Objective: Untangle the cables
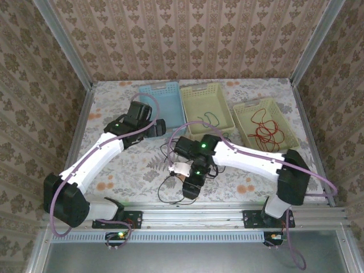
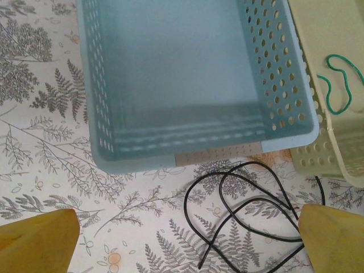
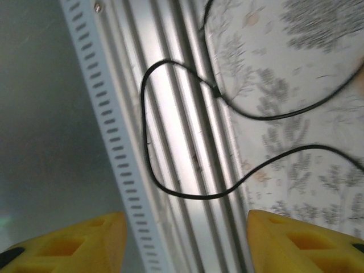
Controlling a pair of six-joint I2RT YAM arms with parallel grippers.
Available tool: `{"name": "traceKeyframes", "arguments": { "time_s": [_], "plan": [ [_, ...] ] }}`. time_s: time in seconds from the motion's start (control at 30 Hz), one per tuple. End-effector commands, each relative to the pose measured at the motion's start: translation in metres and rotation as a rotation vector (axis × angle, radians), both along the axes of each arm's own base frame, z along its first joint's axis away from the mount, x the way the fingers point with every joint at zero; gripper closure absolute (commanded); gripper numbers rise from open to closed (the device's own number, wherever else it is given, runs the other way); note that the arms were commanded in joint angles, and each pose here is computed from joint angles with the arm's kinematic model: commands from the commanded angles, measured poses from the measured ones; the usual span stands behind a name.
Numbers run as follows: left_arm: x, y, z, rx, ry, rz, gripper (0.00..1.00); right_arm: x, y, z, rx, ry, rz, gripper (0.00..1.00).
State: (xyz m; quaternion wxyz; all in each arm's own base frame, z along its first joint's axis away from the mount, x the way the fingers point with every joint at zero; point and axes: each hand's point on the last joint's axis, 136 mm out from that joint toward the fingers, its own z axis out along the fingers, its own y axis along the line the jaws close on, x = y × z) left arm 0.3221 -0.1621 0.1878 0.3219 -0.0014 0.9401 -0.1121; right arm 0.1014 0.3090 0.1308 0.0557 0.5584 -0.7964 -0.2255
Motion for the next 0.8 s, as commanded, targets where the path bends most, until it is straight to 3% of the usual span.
{"name": "traceKeyframes", "arguments": {
  "time_s": [0.0, 0.07, 0.17, 0.3, 0.4, 0.53, 0.63, 0.77],
  "plan": [
    [-0.006, 0.004, -0.003, -0.006, 0.017, 0.044, 0.00, -0.030, -0.008, 0.003, -0.080, 0.209, 0.070, 0.41],
    [-0.006, 0.003, 0.001, -0.004, 0.009, 0.040, 0.00, -0.036, -0.004, 0.004, -0.104, 0.287, 0.086, 0.42],
    [-0.007, -0.001, 0.007, -0.008, -0.001, 0.033, 0.00, -0.036, -0.002, -0.006, -0.176, 0.332, 0.095, 0.51],
    [-0.008, -0.017, 0.020, 0.001, -0.056, -0.040, 0.00, 0.010, -0.015, -0.027, -0.200, 0.067, 0.059, 0.46],
    [-0.021, -0.063, 0.011, 0.007, -0.097, -0.242, 0.00, 0.073, -0.027, -0.018, -0.112, -0.113, -0.197, 0.46],
    [-0.053, -0.137, -0.026, 0.039, -0.071, -0.544, 0.00, 0.145, -0.091, -0.009, -0.074, -0.263, -0.688, 0.44],
    [-0.071, -0.193, -0.050, 0.067, -0.069, -0.738, 0.00, 0.163, -0.143, -0.024, -0.101, -0.221, -0.976, 0.46],
    [-0.087, -0.261, -0.072, 0.102, -0.097, -0.944, 0.00, 0.163, -0.178, -0.052, -0.164, -0.158, -1.175, 0.46]
  ]
}}
